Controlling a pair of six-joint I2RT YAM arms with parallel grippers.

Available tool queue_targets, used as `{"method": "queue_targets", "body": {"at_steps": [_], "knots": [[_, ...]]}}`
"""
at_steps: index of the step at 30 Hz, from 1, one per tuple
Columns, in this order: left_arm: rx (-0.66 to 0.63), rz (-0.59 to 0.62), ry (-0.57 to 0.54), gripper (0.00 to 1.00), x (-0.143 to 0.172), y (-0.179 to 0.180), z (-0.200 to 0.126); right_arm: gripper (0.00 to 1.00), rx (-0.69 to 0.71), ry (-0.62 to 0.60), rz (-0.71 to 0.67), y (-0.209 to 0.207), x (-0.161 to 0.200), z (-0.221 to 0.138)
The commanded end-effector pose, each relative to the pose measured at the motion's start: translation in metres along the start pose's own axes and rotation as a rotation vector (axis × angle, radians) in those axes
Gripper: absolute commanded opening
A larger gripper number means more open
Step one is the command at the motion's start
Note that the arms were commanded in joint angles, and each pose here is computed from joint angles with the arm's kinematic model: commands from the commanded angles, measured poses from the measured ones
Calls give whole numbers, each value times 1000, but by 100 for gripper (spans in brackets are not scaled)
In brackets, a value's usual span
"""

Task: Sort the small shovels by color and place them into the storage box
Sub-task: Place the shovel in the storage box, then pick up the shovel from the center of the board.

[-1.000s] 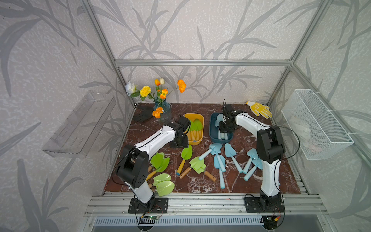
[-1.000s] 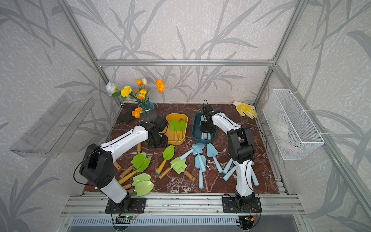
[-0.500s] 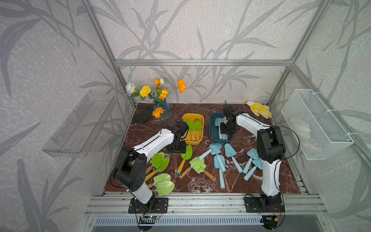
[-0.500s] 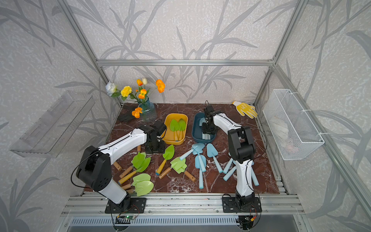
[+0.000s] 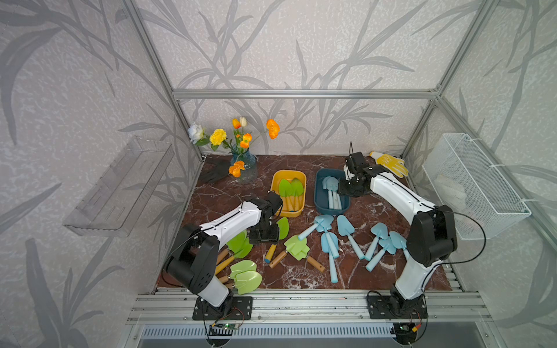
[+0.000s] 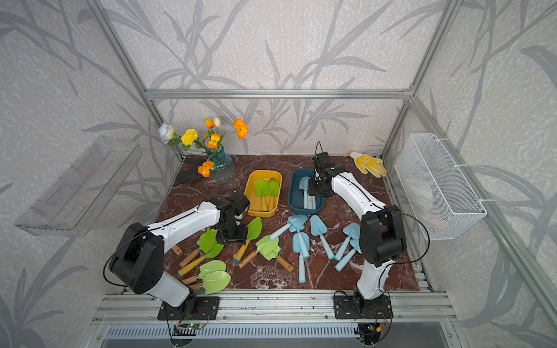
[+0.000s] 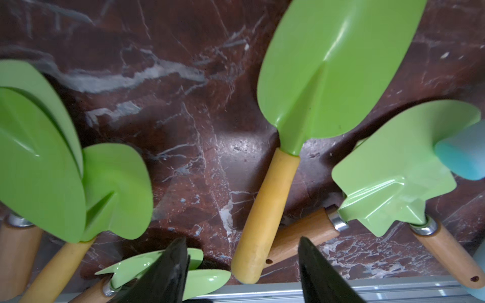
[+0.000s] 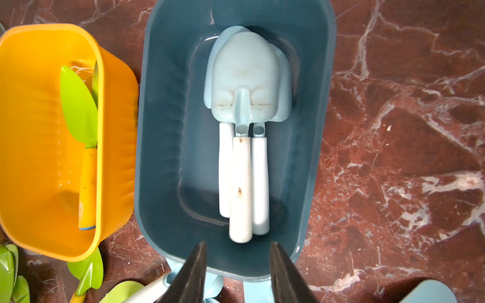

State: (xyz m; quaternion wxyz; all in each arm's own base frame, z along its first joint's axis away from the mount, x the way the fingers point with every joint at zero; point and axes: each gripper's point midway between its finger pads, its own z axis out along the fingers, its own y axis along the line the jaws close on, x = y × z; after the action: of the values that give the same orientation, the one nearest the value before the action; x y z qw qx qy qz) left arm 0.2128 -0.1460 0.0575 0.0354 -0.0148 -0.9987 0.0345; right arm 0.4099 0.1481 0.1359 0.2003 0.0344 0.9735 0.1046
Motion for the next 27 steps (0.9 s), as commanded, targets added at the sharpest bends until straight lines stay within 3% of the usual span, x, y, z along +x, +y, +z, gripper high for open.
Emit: {"method": "queue_targets", "body": {"at_steps": [1, 15, 18, 22, 27], "knots": [[54, 17, 35, 66, 10, -11, 7, 42, 19, 27, 7, -9, 13, 4], [-33, -11, 159, 39, 23, 2, 47, 41, 31, 50, 21, -19, 37, 7], [-60, -20, 168, 23, 25, 7, 51, 41, 25, 25, 18, -19, 34, -2], [-163, -58, 85, 0, 14, 26, 38, 41, 19, 33, 15, -18, 36, 0], [-207, -120, -56, 0, -10, 38, 2, 41, 17, 33, 17, -17, 36, 1]]}}
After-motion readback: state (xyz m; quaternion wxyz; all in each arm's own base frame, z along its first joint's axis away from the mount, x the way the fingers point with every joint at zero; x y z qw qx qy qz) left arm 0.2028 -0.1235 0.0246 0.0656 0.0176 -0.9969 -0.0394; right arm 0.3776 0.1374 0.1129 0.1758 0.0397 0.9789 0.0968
